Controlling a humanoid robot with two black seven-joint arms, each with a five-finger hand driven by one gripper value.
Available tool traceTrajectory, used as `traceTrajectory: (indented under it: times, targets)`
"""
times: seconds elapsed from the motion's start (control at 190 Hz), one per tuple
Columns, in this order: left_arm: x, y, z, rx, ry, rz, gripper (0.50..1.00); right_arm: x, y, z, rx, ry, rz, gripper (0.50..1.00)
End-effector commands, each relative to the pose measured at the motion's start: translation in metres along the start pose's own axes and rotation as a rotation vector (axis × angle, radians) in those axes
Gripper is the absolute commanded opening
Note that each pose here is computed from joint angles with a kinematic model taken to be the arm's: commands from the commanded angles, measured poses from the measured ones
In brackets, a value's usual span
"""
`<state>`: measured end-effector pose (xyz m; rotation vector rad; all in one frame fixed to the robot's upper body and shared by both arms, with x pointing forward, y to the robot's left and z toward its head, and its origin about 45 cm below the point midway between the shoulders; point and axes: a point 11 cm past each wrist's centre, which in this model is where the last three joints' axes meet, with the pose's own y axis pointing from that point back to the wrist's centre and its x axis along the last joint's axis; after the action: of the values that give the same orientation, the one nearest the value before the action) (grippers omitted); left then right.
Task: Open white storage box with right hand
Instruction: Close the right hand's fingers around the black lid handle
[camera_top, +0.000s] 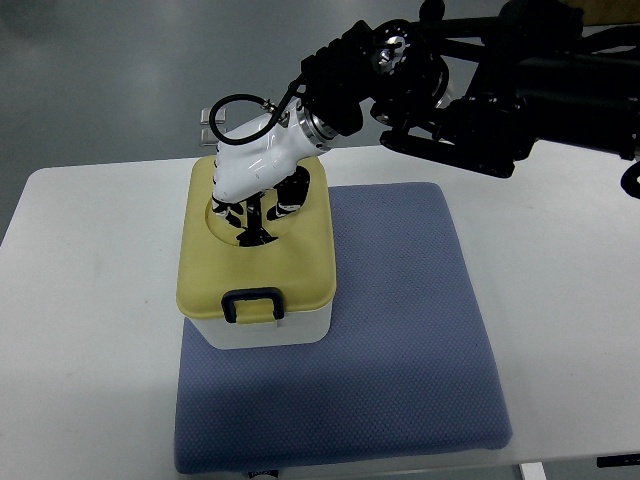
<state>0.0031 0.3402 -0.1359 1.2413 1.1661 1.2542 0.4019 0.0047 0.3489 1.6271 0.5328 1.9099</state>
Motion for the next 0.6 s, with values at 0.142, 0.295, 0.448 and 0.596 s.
traceTrajectory:
  times: [0.142, 0.295, 0.448, 0.596]
  targets:
    - [-0.0002, 0.0000, 0.0000, 0.000, 0.000, 0.000, 1.000, -0.0018, -0.0060, -0.0005, -0.001, 0.010, -0.016, 0.500]
    - [0.0003, 0.0000, 0.0000, 0.000, 0.000, 0.002, 1.000, -0.0007, -0.0058, 0.0009, -0.005, 0.021, -0.003, 0.500]
    - [0.0001, 0.0000, 0.0000, 0.000, 0.000, 0.000, 1.000, 0.0006, -0.0070, 0.0003, -0.003, 0.045, 0.029, 0.500]
    - [0.0003, 0.0000, 0.0000, 0.000, 0.000, 0.002, 1.000, 0.0078, -0.0039, 0.0048, -0.017, 0.066, 0.097, 0.500]
